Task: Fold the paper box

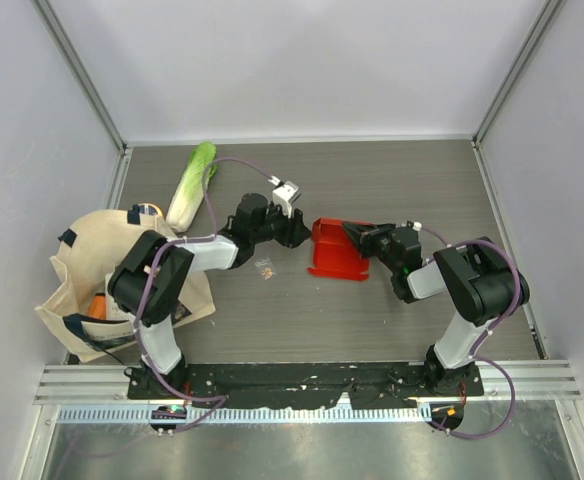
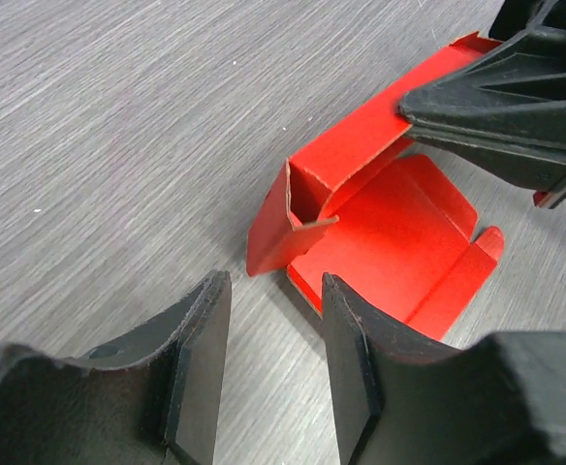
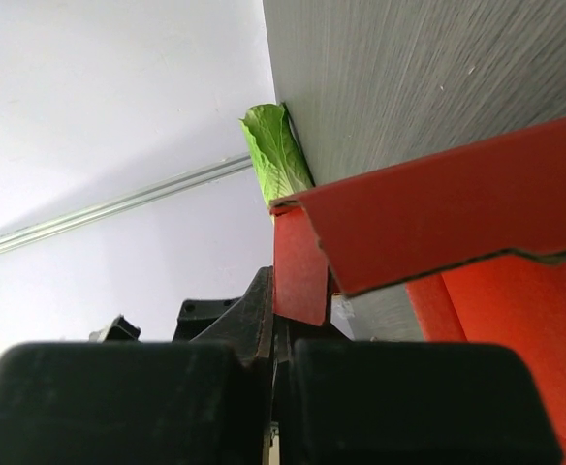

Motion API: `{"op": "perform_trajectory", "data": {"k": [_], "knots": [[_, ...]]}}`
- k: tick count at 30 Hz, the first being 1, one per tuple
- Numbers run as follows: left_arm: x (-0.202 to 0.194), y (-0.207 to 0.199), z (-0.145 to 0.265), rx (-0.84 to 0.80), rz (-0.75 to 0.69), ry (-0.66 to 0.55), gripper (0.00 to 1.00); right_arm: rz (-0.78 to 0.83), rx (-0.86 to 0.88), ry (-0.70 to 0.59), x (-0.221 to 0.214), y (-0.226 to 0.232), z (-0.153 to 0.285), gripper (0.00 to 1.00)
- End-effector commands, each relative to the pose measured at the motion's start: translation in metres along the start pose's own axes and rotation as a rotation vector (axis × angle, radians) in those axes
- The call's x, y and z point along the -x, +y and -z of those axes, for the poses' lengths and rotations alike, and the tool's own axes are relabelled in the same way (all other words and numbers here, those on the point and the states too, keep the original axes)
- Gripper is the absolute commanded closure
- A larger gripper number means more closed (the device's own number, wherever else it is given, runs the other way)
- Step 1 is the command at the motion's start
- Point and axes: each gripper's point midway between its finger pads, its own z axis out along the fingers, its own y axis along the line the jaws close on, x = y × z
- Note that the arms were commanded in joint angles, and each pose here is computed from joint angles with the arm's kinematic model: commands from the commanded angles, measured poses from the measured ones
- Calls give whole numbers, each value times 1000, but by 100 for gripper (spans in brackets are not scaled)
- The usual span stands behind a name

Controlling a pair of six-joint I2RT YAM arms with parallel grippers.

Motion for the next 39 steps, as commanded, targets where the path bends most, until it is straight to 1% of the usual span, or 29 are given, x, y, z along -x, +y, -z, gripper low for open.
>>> {"op": "perform_trajectory", "data": {"k": [1,2,3,4,7,11,13,14,17,19,23,25,27,28,29,30,32,34,36,38,39], "knots": [[13,-3,-15,-78,-110,3,53,13,59,21,-3,16,-2,99],[14,-2,-16,-85,-137,-2,52,11,61,19,-2,17,-2,99],[9,-1,-19,-88,-141,15,52,16,61,21,-3,17,-2,99],[14,-1,-22,-93,-153,12,52,14,59,24,-3,16,-2,99],[11,2,-29,-104,-164,32,52,12,63,27,-4,16,-3,99],[9,2,-35,-113,-169,46,57,14,62,33,-4,16,-4,99],[5,5,-38,-117,-193,64,59,14,64,33,-5,17,-4,99],[5,5,-40,-119,-194,67,64,12,66,30,-4,18,-4,99],[9,2,-42,-106,-199,50,68,8,63,34,-5,17,-5,99],[13,1,-45,-86,-195,36,69,0,56,31,-5,15,-6,99],[16,-4,-54,-13,-177,13,68,-18,47,34,-8,12,-7,99],[19,-12,-58,-17,-157,1,69,-23,42,35,-10,10,-7,99],[20,-10,-61,34,-149,-18,73,-33,33,32,-10,7,-6,99],[20,-17,-63,41,-151,-21,77,-34,35,31,-11,7,-6,99],[20,-19,-63,57,-148,-26,77,-39,32,27,-12,7,-6,99],[23,-16,-63,103,-149,-53,76,-49,27,22,-11,5,-5,99],[21,-25,-64,113,-151,-71,68,-54,20,14,-12,4,-4,99],[22,-27,-63,149,-141,-94,68,-54,2,3,-11,-1,-3,99],[20,-22,-65,202,-125,-100,72,-56,4,0,-12,1,-1,99],[20,-23,-66,222,-125,-108,75,-56,7,-8,-12,3,0,99],[22,-17,-64,270,-120,-117,80,-55,4,-8,-12,3,0,99]]}}
